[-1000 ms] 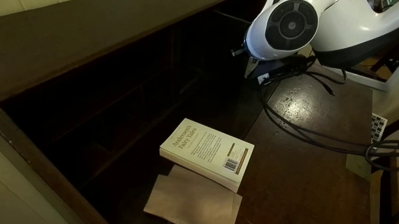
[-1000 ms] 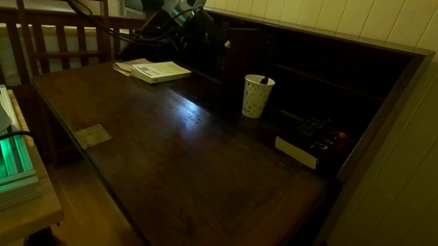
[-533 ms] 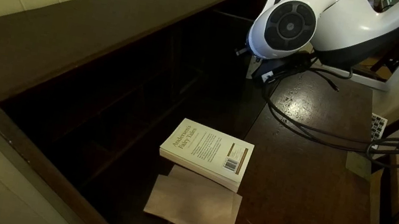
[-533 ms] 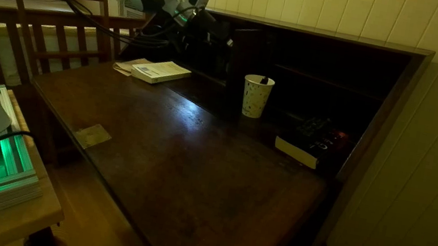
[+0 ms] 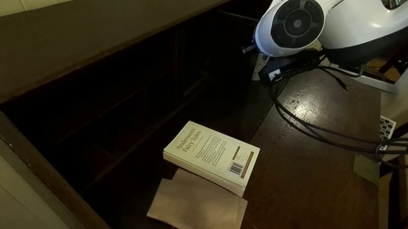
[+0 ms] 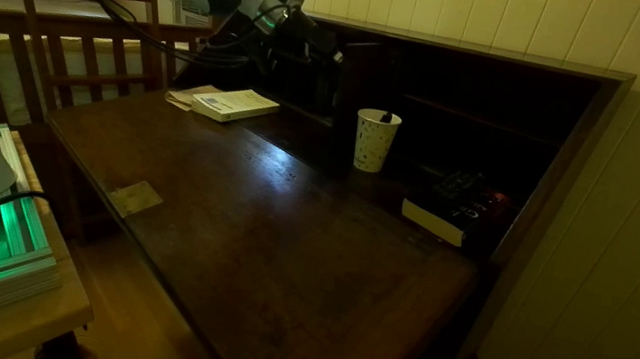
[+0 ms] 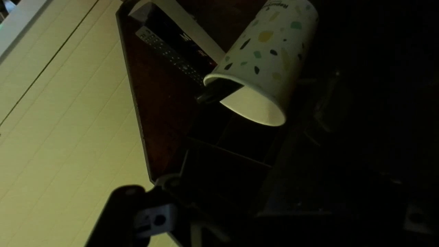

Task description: Open the compartment on the dresser

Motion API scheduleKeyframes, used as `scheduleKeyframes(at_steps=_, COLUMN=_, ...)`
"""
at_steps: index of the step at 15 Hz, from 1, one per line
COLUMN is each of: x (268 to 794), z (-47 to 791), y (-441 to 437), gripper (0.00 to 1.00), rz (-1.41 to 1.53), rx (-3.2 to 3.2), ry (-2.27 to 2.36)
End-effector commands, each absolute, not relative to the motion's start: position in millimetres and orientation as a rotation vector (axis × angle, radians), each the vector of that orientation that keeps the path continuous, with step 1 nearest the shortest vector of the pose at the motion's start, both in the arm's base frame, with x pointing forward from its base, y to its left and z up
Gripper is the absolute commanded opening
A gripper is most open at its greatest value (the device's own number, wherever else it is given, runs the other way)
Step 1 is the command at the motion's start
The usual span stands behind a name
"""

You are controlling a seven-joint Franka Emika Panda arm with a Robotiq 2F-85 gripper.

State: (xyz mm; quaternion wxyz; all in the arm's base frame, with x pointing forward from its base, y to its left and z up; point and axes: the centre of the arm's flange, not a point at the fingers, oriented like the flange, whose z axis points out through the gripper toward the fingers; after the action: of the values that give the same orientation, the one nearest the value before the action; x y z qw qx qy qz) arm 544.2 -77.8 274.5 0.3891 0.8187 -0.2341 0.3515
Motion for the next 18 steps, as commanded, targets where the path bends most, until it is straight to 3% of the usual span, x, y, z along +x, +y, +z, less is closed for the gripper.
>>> scheduleKeyframes(at_steps=1, x=536, z=289, y=-73, gripper=1.0, rz=0.895, rx=2.101, ry=-0.603)
scheduleKeyframes(at_steps=18, x=504, z=358, y=-50, gripper=1.0, rz=0.86, rx=2.291, ry=-0.608)
